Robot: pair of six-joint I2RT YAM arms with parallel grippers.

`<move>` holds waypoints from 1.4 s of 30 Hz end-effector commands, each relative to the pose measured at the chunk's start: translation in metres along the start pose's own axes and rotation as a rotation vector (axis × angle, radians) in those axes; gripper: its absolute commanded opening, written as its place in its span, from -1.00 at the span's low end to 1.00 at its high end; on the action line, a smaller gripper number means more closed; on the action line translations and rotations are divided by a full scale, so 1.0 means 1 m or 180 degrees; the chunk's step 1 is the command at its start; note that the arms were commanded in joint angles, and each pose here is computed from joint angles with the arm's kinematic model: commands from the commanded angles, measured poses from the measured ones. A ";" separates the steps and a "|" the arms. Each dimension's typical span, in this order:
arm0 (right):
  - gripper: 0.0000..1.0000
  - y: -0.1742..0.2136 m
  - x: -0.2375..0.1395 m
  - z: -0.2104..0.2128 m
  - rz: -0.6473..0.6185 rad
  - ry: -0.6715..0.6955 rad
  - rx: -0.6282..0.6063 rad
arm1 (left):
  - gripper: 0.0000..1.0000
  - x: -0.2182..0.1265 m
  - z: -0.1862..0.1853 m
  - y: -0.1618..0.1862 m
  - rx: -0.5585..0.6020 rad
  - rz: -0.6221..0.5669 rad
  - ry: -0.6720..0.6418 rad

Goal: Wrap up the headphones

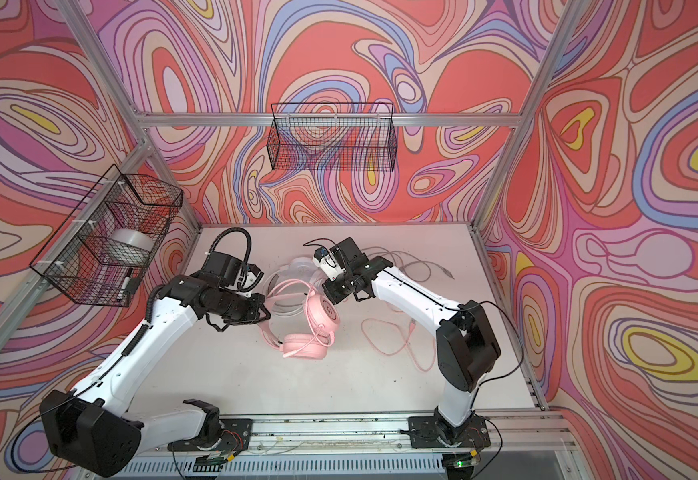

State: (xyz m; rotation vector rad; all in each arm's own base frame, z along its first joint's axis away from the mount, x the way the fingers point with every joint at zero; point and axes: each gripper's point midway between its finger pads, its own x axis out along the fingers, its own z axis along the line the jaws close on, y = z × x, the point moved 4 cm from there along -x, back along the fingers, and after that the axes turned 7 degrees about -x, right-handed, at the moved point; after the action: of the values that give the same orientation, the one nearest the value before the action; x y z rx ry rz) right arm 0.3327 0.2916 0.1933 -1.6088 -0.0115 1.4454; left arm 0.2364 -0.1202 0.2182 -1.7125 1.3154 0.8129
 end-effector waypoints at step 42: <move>0.71 0.131 -0.056 -0.101 0.0484 0.0927 0.1167 | -1.00 -0.011 -0.018 -0.005 -0.0130 -0.0163 0.0543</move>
State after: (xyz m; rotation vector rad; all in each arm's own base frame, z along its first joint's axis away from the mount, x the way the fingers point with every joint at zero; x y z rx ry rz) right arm 0.3231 0.1467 0.1619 -1.4257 0.3064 1.2114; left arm 0.2368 -0.1249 0.2310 -1.8273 1.3339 0.7252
